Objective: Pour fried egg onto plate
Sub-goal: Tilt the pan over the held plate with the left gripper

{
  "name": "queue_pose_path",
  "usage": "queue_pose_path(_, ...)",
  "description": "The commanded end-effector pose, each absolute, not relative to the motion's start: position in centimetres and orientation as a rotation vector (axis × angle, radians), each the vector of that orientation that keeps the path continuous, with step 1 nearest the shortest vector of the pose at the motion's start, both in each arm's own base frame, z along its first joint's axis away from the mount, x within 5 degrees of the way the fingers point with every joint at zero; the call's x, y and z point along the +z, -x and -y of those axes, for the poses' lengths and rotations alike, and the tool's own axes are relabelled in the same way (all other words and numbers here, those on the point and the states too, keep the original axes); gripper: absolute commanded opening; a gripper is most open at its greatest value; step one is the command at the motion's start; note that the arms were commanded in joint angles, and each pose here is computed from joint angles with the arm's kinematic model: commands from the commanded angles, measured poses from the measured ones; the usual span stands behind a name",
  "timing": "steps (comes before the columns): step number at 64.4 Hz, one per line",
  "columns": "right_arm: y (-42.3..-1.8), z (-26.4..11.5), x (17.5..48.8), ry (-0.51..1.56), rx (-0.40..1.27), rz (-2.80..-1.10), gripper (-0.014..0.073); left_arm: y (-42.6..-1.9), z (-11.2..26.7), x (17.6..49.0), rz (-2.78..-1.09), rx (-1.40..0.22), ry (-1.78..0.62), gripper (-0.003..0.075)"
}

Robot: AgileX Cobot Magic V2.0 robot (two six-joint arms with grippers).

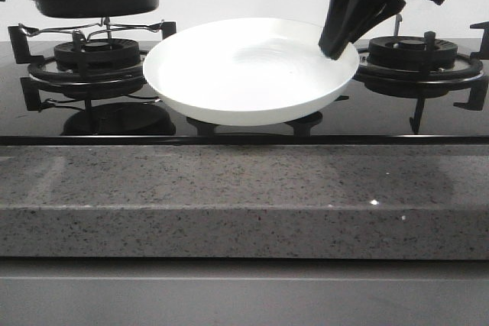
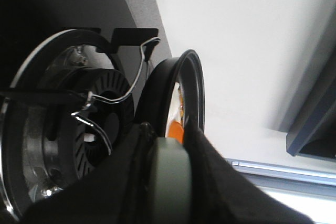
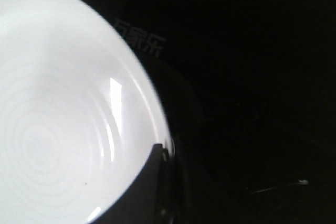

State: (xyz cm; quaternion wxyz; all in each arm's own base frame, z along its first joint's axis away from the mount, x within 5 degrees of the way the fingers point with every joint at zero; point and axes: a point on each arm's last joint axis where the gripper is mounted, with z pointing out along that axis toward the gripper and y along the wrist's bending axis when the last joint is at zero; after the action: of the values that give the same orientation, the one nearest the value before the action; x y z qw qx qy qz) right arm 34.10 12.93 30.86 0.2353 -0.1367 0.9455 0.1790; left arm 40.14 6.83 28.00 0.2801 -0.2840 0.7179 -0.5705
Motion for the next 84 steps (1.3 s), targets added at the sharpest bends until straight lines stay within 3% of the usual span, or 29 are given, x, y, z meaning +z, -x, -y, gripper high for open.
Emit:
queue_pose_path(1,-33.7,-12.8,33.4,0.363,0.510,-2.490,-0.0066,-38.6,-6.0,33.9,-1.761,-1.623,0.601,-0.0019)
queue_pose_path(13,-33.7,-12.8,33.4,0.363,0.510,-2.490,-0.0066,-36.4,-3.9,37.7,-1.759,-1.502,0.422,-0.0019)
queue_pose_path(28,-33.7,-12.8,33.4,0.363,0.510,-2.490,-0.0066,-33.2,0.7,41.2,-1.859,-1.221,0.212,-0.0019)
queue_pose_path(43,-33.7,-12.8,33.4,0.363,0.510,-2.490,-0.0066,-28.7,6.0,44.8,-1.847,-0.953,-0.071,-0.0019)
queue_pose_path(62,-33.7,-12.8,33.4,0.363,0.510,-2.490,-0.0066,-25.2,11.7,46.4,-1.737,-0.663,-0.407,-0.0019)
queue_pose_path(84,-33.7,-12.8,33.4,0.363,0.510,-2.490,-0.0066,-22.9,15.5,46.9,-1.572,-0.401,-0.710,-0.0019)
